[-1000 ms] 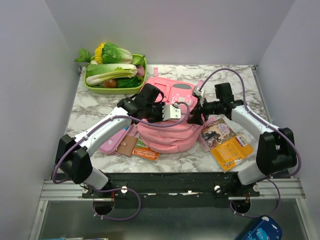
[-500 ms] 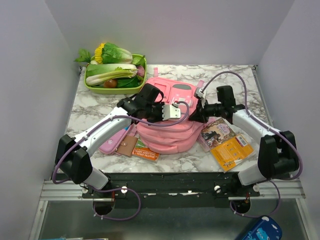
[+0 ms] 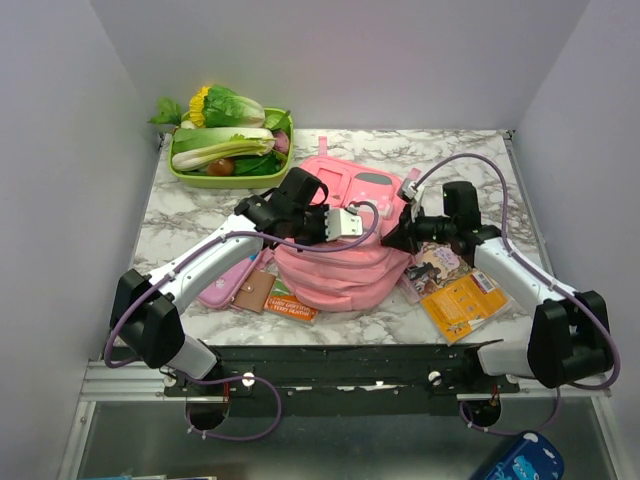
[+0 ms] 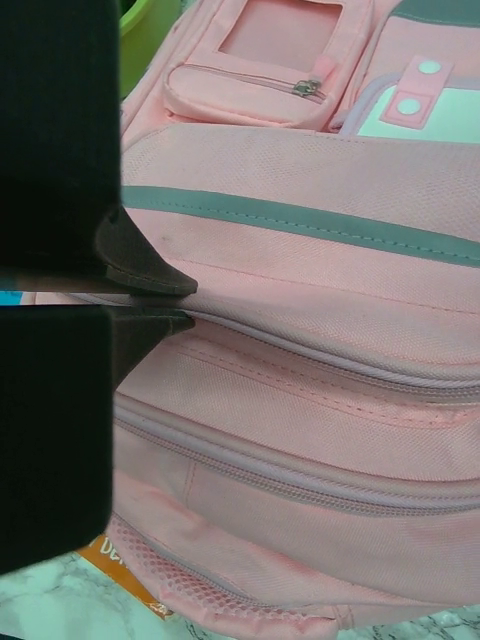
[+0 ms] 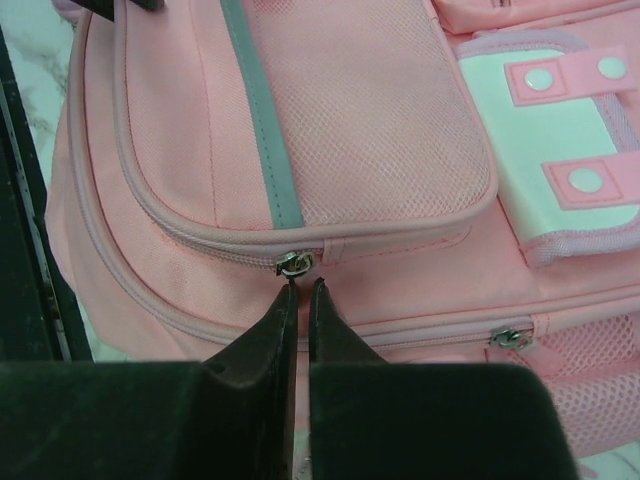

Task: Pack the student bag
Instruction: Unzip the student bag at the center of the board.

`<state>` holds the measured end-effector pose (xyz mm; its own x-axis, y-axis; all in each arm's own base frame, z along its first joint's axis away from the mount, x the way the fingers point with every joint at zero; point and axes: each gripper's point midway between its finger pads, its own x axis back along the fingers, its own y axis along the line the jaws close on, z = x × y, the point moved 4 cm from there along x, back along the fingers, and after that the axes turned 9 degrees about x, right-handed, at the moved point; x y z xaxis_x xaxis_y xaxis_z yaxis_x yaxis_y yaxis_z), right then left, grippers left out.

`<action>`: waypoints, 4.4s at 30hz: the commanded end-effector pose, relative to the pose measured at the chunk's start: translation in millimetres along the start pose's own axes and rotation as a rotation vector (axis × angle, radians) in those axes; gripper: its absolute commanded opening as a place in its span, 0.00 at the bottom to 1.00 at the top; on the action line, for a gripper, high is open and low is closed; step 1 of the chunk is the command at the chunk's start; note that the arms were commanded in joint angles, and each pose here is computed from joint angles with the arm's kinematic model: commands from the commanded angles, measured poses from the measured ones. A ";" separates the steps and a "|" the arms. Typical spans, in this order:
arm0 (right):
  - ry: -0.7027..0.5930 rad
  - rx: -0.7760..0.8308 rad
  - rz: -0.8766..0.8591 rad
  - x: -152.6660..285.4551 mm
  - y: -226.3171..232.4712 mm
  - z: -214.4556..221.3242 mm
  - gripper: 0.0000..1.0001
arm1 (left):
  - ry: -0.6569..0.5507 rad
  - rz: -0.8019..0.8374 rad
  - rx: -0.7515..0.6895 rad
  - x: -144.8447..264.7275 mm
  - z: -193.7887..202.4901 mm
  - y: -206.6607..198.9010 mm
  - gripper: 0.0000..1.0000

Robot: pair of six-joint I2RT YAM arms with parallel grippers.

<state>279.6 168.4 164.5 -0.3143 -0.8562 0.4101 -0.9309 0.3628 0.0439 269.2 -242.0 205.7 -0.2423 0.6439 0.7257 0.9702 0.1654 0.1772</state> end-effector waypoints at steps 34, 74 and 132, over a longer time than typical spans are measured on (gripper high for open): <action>-0.166 -0.180 0.554 38.4 47.9 -35.8 0.54 | -0.103 -0.035 0.228 -3.1 -36.1 -15.3 0.08; -0.099 -0.421 0.575 8.6 26.8 -6.3 0.12 | -0.102 -0.049 0.219 -12.8 -45.3 -10.6 0.10; 0.020 -0.651 0.174 -13.7 86.6 -7.2 0.27 | -0.141 0.020 0.398 -32.8 -3.3 -19.7 0.04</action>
<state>219.5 194.8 158.6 -0.5409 -0.6331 0.5537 -0.4650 0.7737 0.4304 264.3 -248.9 163.6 -0.2904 0.6873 0.6658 0.9004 0.4319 -0.0531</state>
